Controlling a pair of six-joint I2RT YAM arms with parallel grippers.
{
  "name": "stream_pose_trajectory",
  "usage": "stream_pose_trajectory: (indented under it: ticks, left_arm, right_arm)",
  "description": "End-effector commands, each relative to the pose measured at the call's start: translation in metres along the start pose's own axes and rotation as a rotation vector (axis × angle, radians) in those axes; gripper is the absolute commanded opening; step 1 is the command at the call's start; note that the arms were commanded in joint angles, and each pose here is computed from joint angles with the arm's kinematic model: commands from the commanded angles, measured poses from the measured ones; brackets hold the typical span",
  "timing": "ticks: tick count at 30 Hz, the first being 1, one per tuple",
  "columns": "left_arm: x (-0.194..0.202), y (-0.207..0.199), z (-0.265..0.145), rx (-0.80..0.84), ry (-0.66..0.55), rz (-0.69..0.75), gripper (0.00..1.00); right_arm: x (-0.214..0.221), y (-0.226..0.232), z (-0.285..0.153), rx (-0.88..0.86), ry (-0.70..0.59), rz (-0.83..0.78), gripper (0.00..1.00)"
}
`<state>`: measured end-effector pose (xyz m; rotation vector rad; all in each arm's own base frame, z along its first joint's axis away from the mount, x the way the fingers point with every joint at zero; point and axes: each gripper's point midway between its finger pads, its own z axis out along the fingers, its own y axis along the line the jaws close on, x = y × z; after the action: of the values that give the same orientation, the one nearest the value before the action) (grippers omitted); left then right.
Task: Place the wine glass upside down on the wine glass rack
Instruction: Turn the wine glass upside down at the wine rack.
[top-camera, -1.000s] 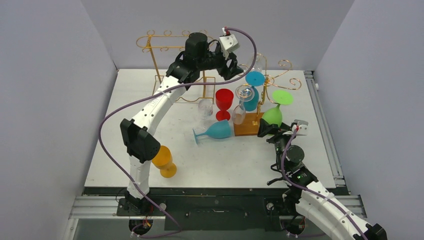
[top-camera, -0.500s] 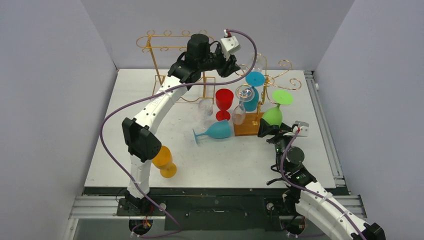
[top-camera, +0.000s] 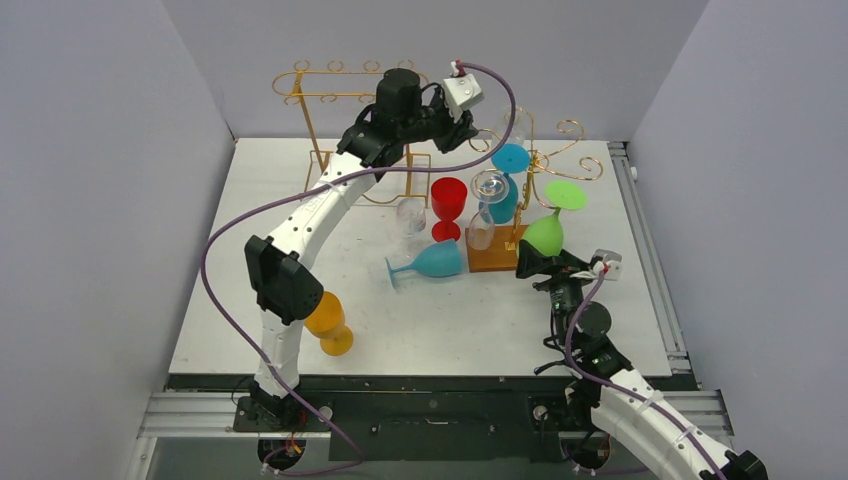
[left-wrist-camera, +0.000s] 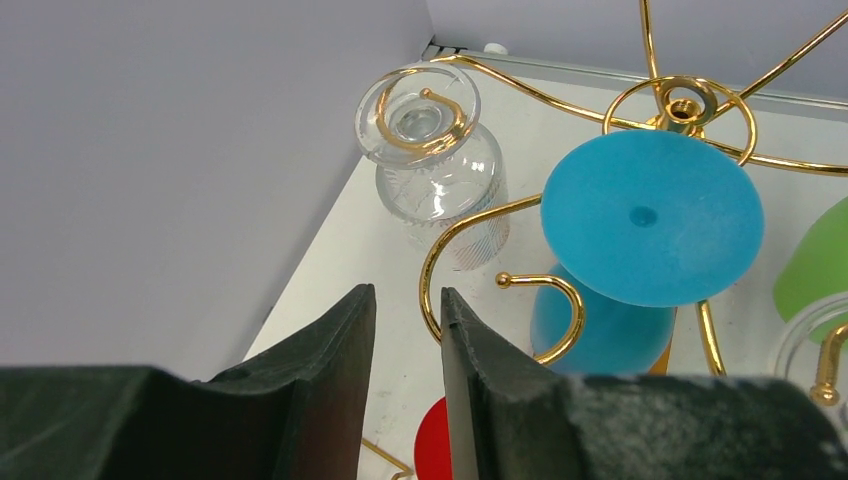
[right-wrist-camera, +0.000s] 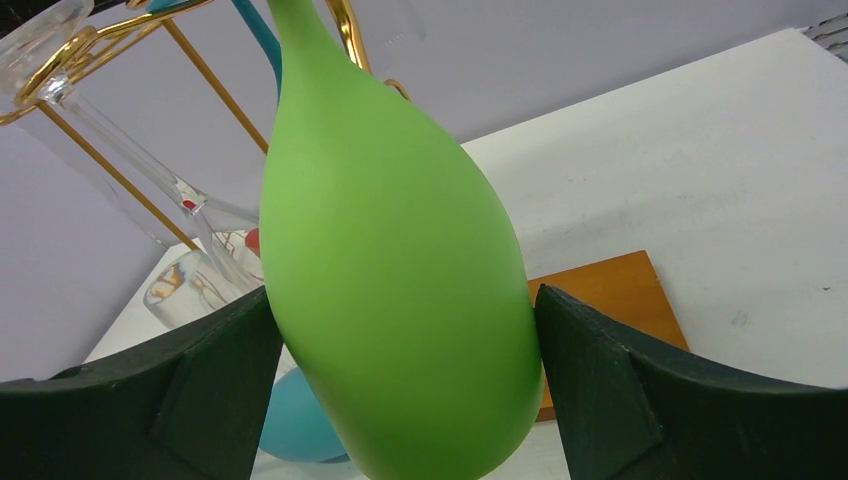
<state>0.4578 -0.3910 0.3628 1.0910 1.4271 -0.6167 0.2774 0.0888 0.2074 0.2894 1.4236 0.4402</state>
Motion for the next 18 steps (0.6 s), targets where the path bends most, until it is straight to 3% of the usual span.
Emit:
stream_pose_trajectory:
  ticks: [1,6,18]
  left_arm:
    - [0.008,0.000,0.006,-0.010,0.018,0.013,0.27]
    - [0.010,-0.001,0.008,-0.007,0.024,0.014,0.26]
    - [0.016,-0.003,0.013,0.014,0.031,0.033,0.23]
  right_arm:
    - [0.056,-0.039,-0.013,0.136,0.172,-0.026,0.84]
    - [0.072,-0.034,-0.018,0.088,0.216,0.013,0.84]
    - [0.098,-0.052,-0.027,0.220,0.373,-0.009,0.84]
